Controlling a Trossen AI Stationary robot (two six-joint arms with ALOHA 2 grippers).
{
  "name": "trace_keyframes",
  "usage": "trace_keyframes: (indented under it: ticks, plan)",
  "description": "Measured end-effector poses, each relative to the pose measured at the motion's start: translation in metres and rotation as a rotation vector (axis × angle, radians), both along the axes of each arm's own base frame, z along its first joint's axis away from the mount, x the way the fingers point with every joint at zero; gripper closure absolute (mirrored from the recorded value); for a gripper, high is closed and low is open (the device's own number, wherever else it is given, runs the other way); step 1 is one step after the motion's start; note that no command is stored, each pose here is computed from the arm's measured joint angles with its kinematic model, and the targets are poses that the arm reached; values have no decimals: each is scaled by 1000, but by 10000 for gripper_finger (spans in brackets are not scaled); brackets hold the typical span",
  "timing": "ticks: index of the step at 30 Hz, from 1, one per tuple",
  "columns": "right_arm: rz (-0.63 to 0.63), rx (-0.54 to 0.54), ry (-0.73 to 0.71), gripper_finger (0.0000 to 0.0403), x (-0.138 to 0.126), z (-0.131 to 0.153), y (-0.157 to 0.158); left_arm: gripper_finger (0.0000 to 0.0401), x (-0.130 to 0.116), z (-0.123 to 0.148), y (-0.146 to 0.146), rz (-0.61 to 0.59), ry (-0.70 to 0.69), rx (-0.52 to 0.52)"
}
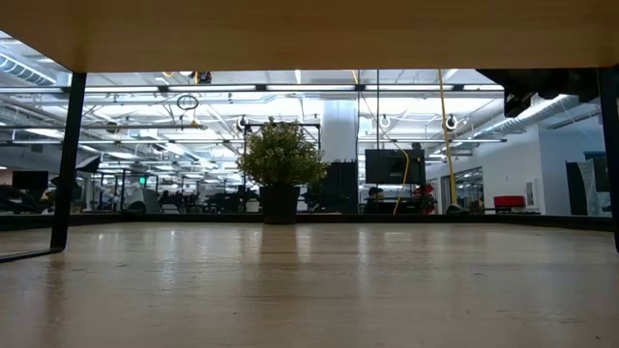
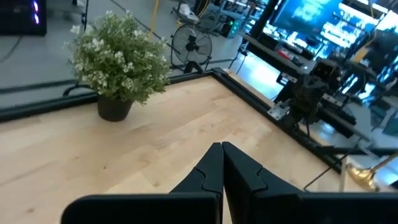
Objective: Pick & Place candle stick holders
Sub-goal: Return to Home Position
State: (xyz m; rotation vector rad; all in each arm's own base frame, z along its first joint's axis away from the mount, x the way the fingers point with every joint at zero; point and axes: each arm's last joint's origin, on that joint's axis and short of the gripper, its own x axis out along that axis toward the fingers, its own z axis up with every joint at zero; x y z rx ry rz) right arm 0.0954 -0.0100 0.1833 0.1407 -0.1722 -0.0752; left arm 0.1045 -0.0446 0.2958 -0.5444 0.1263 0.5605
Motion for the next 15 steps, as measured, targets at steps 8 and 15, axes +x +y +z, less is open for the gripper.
trace_keyframes:
  ticks: [8,15]
  plan:
    - [0,0,0,396,0,0,0,399,0,0,-1,-51,47,71]
    - [0,0,-1,399,0,0,0,400,4,7,-6,-184,41,78]
